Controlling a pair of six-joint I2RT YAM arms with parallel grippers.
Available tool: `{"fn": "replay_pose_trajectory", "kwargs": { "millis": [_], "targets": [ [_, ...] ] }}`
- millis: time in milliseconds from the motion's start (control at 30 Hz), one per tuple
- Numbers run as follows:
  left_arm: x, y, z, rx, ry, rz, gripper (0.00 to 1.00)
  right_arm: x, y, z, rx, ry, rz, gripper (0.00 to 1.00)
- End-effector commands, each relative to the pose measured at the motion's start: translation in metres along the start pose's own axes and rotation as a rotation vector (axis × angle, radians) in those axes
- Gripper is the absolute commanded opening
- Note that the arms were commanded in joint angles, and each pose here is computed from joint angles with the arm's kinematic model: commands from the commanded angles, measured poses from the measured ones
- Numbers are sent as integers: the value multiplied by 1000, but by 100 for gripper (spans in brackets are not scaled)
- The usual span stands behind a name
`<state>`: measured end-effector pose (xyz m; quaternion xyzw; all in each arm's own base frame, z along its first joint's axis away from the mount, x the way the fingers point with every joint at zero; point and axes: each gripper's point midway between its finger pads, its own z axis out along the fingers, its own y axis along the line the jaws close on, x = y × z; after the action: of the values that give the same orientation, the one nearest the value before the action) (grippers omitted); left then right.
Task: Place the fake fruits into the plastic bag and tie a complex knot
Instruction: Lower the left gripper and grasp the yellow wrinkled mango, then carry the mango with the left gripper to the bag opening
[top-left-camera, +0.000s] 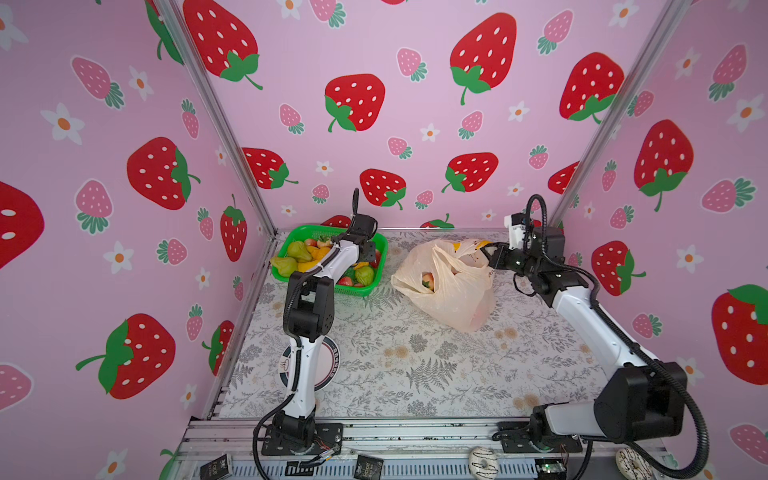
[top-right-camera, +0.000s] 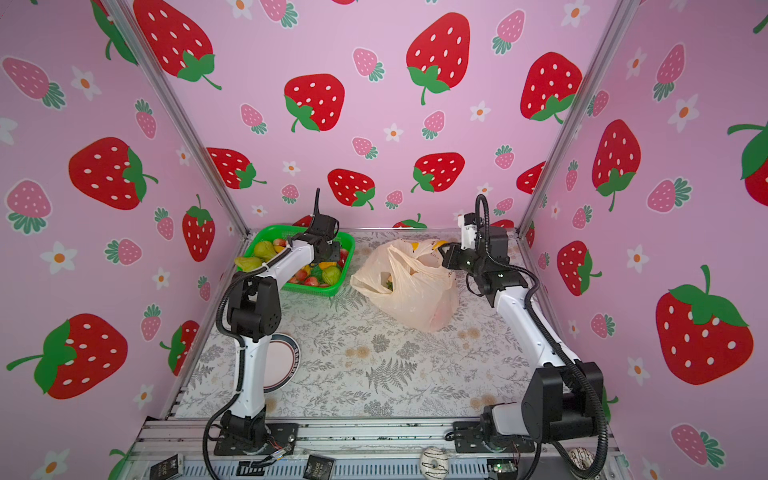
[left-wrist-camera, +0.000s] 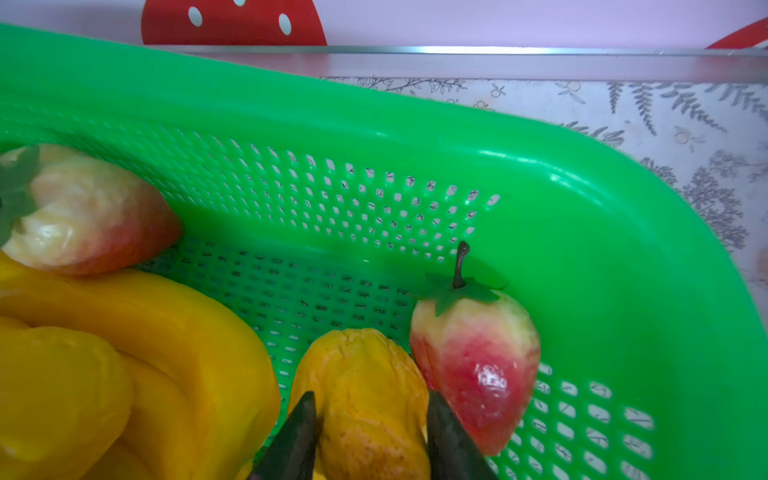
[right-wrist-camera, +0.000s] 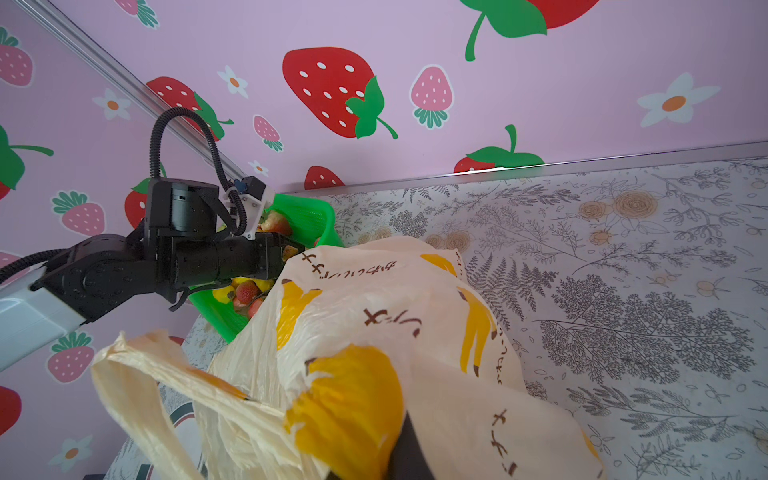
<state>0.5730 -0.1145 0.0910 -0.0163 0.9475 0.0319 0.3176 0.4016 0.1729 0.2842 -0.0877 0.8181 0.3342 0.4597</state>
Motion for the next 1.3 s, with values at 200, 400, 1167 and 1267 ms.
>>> {"fn": "replay_pose_trajectory", "kwargs": {
  "millis": [200, 400, 1167, 1267],
  "targets": [
    [-14, -1, -14, 15, -22, 5, 30, -10, 8, -2, -18, -13, -20, 8],
    [-38, -7, -63, 32, -114, 11, 23, -10, 10, -3, -25, -13, -18, 8],
    [7, -163, -301, 625, -403, 74, 17, -8, 11, -1, -46, -17, -24, 7],
    [13, -187, -304, 722, -364, 80, 16, -8, 11, -4, -41, -22, -25, 7]
  ]
}}
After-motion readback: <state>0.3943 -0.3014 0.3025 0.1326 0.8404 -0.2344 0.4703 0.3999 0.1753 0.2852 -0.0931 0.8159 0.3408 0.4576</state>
